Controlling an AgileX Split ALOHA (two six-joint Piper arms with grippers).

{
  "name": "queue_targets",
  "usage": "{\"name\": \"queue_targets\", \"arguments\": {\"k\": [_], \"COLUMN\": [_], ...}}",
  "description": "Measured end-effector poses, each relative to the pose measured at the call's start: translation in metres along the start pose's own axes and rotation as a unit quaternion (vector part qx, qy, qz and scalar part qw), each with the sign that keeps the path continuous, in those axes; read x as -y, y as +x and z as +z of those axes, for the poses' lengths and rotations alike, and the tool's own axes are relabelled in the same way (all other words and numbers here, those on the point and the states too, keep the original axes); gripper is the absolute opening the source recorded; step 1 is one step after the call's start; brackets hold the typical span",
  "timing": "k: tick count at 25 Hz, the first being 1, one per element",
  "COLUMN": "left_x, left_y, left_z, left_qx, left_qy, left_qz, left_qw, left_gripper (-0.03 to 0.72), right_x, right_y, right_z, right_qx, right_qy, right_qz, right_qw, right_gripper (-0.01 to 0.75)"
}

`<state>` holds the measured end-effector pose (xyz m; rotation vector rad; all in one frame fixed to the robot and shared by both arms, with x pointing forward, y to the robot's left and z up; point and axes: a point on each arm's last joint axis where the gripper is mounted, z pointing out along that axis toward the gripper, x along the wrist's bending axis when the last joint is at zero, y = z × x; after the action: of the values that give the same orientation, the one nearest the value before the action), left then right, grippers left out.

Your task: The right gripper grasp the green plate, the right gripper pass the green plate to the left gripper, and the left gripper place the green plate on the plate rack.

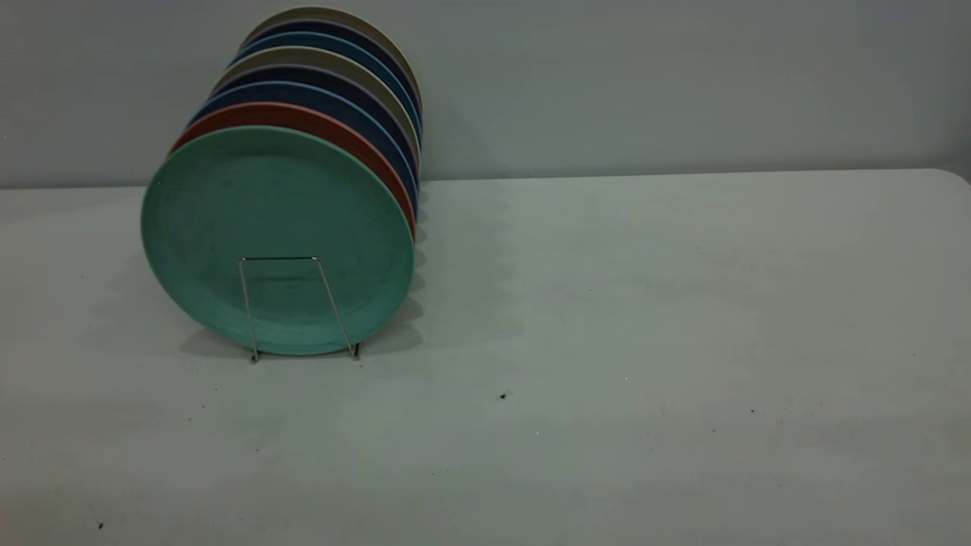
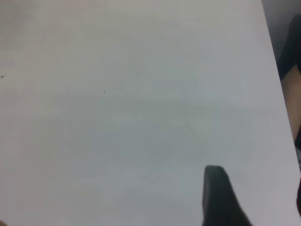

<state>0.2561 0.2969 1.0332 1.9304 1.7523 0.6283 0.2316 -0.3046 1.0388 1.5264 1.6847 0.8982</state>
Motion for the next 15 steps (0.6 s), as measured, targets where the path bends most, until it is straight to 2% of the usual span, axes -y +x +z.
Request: {"name": "queue_targets", "arguments": {"k": [7, 15], "left_x": [0.015, 0.019], "left_y": [-0.003, -0.003], "left_z": [-0.013, -0.016], "left_qx": [-0.009, -0.011], "left_qy": [-0.071, -0.089], "left_qz": [0.002, 0.003], "left_qw": [0.997, 0.996], "left_gripper": [0.513, 0.513], "right_x": [0.0, 0.0], "right_y": [0.0, 0.0], "right_z": [0.0, 0.0], "right_qx": [0.0, 0.017], "right_qy": [0.0, 0.001], "right_qz": [0.0, 0.011], "right_qw": [1.0, 1.0], "right_gripper": [0.405, 0.405]}}
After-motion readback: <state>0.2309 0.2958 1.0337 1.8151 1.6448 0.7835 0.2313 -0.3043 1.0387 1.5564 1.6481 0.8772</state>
